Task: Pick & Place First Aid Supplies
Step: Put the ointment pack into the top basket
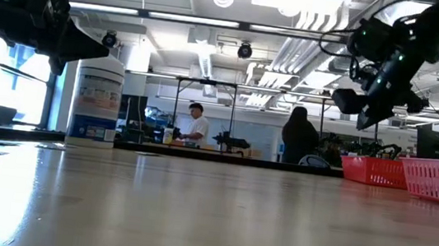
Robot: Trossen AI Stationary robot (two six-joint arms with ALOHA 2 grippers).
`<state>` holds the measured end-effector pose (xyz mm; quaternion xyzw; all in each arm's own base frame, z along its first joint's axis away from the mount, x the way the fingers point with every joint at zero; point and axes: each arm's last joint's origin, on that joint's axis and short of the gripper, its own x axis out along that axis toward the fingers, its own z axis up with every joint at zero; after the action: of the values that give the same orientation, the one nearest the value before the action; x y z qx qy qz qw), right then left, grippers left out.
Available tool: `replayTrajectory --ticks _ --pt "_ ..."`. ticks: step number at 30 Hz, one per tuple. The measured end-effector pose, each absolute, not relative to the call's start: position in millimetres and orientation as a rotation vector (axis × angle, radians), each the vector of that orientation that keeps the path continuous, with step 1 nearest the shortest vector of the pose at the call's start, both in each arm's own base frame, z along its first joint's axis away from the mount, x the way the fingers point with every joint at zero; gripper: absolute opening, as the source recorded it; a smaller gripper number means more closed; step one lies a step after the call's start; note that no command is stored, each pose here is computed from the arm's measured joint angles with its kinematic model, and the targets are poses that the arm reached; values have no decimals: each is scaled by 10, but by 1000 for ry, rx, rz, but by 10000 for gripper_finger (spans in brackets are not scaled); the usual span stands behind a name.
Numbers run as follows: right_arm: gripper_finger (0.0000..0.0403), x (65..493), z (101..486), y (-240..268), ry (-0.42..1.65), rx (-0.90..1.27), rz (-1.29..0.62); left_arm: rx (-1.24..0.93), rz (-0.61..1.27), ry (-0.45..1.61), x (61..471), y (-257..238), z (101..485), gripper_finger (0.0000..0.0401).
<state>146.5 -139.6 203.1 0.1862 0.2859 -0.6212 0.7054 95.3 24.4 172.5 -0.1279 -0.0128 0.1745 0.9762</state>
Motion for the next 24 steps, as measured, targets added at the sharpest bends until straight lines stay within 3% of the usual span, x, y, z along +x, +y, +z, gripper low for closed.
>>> replayTrajectory --ticks 14,24 --pt "0 1225 1595 -1477 470 413 -1457 -258 352 -25 953 244 1724 1" --pt "33 1240 1428 -1502 709 282 -1404 -258 352 -26 953 244 1724 1"
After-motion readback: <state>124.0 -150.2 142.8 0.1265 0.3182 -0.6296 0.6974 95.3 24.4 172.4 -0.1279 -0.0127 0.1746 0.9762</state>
